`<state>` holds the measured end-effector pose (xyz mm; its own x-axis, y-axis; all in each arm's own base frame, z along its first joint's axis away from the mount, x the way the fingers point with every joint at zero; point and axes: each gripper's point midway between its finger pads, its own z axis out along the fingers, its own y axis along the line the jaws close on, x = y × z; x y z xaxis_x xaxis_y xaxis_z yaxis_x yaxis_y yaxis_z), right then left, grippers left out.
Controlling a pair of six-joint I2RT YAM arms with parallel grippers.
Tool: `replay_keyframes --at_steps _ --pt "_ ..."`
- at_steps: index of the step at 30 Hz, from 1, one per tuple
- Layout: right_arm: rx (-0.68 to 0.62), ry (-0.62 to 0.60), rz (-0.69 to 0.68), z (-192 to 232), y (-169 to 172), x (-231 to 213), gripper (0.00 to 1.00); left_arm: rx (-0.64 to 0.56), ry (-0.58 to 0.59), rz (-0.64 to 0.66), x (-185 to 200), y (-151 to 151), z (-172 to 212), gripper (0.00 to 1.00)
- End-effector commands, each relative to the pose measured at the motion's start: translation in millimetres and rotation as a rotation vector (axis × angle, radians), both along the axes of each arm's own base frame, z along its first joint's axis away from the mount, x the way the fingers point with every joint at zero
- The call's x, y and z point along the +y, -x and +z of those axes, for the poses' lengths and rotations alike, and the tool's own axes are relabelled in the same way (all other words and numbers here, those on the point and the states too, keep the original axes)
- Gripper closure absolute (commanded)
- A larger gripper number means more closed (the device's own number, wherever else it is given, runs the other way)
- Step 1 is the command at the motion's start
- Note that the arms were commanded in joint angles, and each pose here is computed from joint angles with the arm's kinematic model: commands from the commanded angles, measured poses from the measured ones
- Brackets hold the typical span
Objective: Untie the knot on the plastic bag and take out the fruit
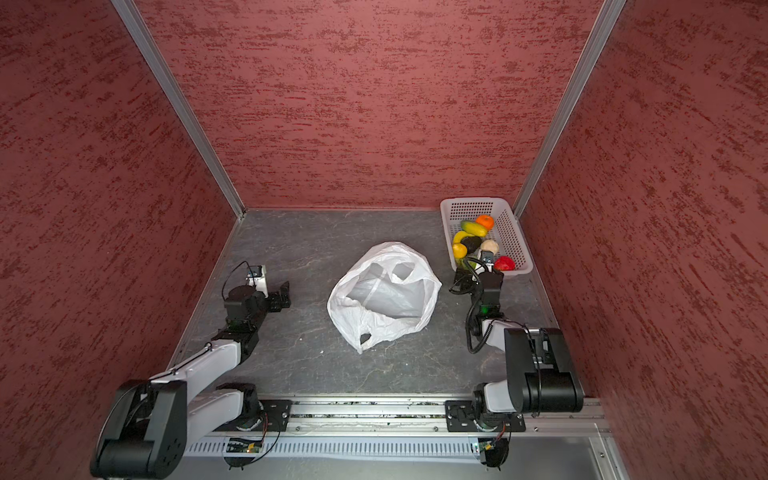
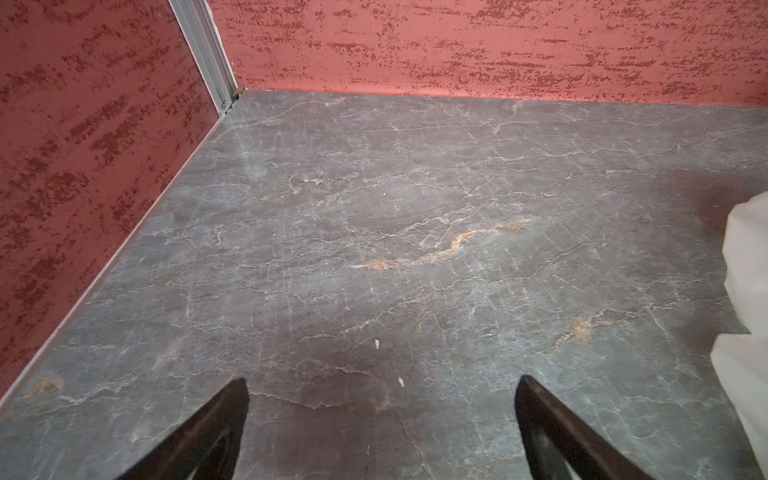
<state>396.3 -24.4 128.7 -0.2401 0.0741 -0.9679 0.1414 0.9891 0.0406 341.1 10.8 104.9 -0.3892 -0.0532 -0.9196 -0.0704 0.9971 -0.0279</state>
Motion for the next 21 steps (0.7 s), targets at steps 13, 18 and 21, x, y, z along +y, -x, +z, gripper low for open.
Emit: replay_keyframes --at_steps 13,18,21 --pt "-0.164 0.000 -0.112 8.4 14.8 -19.1 0.01 -0.227 0.013 -0.078 -15.6 -43.5 17.4 0.00" --pt "-0.165 -0.002 -0.119 8.3 15.3 -20.1 0.01 -0.217 0.003 -0.078 -16.9 -46.1 14.9 0.00" --pt "-0.167 -0.002 -0.119 8.8 15.5 -20.3 0.01 -0.209 0.001 -0.072 -16.2 -46.8 13.9 0.00"
